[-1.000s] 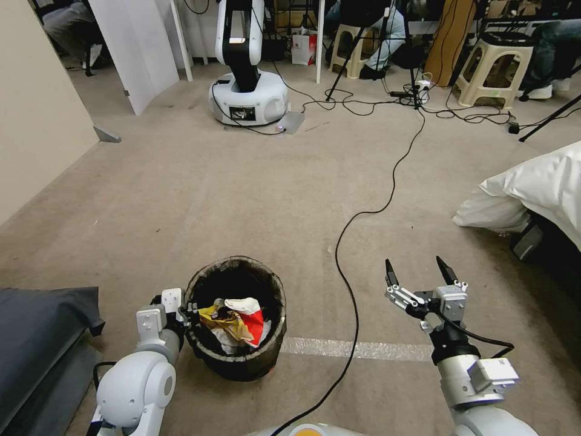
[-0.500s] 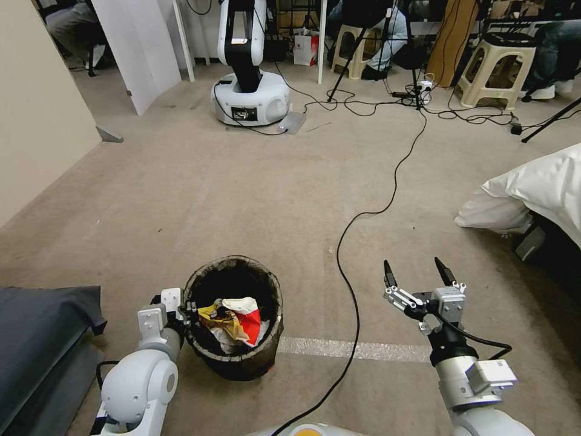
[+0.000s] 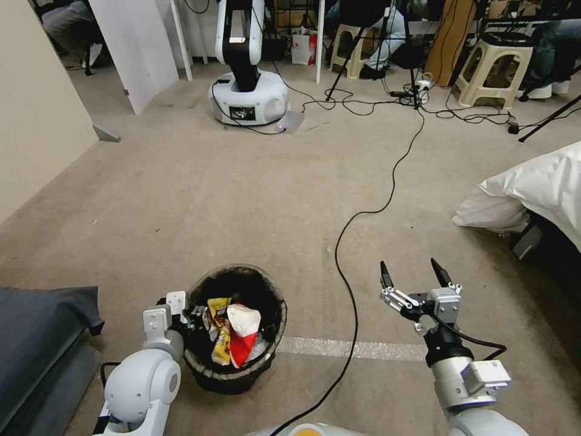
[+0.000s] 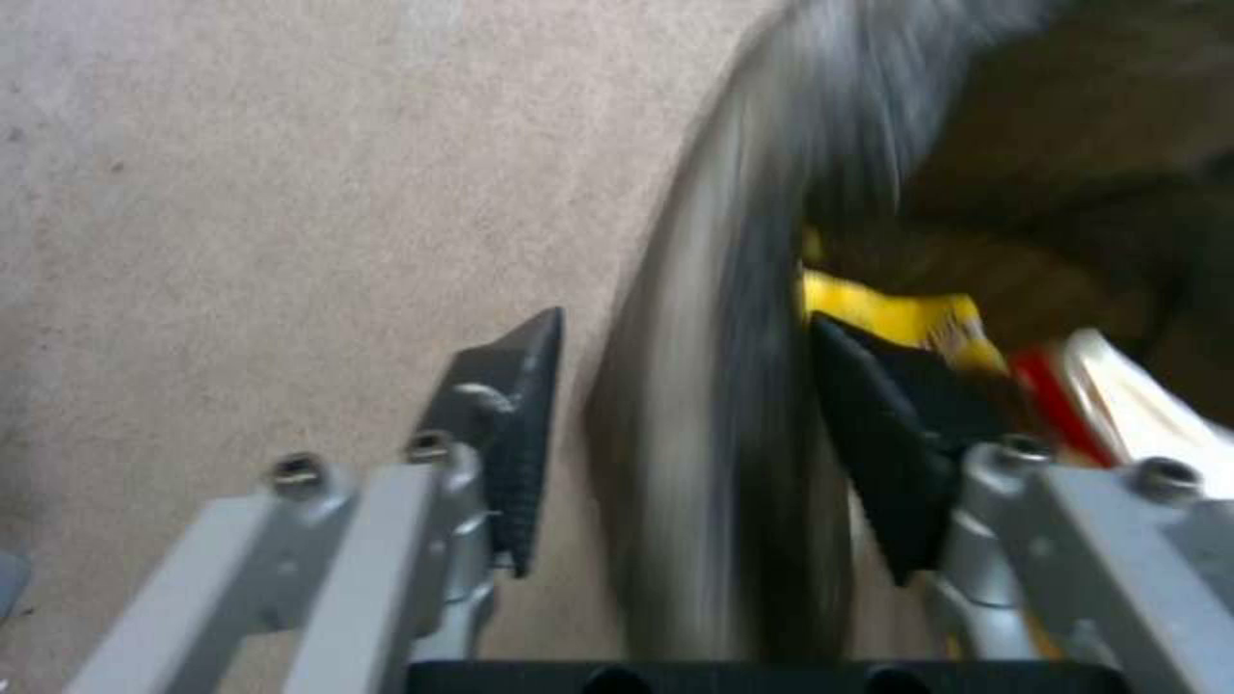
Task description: Pick up the trash bin, then pick up the garbage from the floor and place it into the trash bin.
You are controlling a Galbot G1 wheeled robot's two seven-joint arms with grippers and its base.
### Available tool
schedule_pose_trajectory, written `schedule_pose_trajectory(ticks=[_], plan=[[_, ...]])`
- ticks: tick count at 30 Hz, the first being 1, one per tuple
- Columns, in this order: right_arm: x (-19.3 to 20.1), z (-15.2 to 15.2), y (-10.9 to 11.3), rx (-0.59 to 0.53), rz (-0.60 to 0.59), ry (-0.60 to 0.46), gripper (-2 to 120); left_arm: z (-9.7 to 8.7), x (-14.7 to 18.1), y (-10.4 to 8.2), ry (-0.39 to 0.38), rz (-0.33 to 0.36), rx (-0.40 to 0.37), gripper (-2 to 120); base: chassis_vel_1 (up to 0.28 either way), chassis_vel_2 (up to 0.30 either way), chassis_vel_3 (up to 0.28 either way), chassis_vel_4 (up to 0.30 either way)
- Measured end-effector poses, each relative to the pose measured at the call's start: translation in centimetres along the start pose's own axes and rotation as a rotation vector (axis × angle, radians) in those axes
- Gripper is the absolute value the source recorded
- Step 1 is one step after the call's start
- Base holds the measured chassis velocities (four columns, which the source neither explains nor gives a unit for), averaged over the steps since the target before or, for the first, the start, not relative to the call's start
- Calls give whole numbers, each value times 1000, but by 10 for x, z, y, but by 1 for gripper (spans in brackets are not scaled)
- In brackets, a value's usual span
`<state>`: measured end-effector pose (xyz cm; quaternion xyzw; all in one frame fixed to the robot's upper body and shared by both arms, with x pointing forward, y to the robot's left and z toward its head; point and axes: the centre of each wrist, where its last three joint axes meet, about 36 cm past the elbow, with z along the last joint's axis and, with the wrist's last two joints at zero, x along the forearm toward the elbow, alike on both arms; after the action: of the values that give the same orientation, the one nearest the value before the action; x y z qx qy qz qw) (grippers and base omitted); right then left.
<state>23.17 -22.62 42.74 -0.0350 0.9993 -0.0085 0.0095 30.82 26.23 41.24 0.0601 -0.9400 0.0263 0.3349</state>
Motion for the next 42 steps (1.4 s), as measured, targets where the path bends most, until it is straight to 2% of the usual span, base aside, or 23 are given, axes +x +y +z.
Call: schedule_pose_trajectory(ticks=[2, 4, 8, 9, 12, 31, 33, 34, 35, 37, 38, 40, 41, 42], plan=[[0, 0, 1, 0, 1, 1, 100, -3, 3, -1, -13, 0, 0, 65, 0, 0, 0, 0], [0, 0, 1, 0, 0, 1, 100, -4, 4, -1, -14, 0, 0, 66, 0, 0, 0, 0], [-2, -1, 3, -2, 0, 0, 100, -10, 11, -2, -41, 1, -2, 87, 0, 0, 0, 0], [-2, -1, 3, -2, 0, 0, 100, -10, 11, -2, -41, 1, -2, 87, 0, 0, 0, 0], [-3, -1, 4, -4, 1, 0, 100, -17, 17, -3, -70, 2, -5, 99, 0, 0, 0, 0], [-5, -6, 9, -11, 5, -6, 100, -41, 47, -3, -176, 8, -6, 100, 0, 0, 0, 0], [-5, -7, 8, -10, 10, -8, 100, -41, 48, 3, -224, 53, -11, 100, 0, 0, 0, 0], [-5, -7, 8, -10, 10, -8, 100, -41, 48, 3, -224, 53, -11, 100, 0, 0, 0, 0], [-5, -7, 7, -9, 16, -11, 100, -41, 48, 6, -275, 71, -17, 100, 0, 0, 0, 0], [-3, -7, 4, -3, 32, -21, 100, -35, 43, 15, -436, 93, -31, 100, 0, 0, 0, 0], [-3, -7, 4, -3, 32, -21, 100, -35, 43, 15, -436, 93, -31, 100, 0, 0, 0, 0], [0, -5, 0, 5, 52, -32, 100, -27, 39, 22, -578, 99, -48, 100, 0, 0, 0, 0], [3, -3, -1, 6, 62, -36, 100, -22, 39, 24, -624, 95, -61, 100, 0, 0, 0, 0], [3, -3, -1, 6, 62, -36, 100, -22, 39, 24, -624, 95, -61, 100, 0, 0, 0, 0]])
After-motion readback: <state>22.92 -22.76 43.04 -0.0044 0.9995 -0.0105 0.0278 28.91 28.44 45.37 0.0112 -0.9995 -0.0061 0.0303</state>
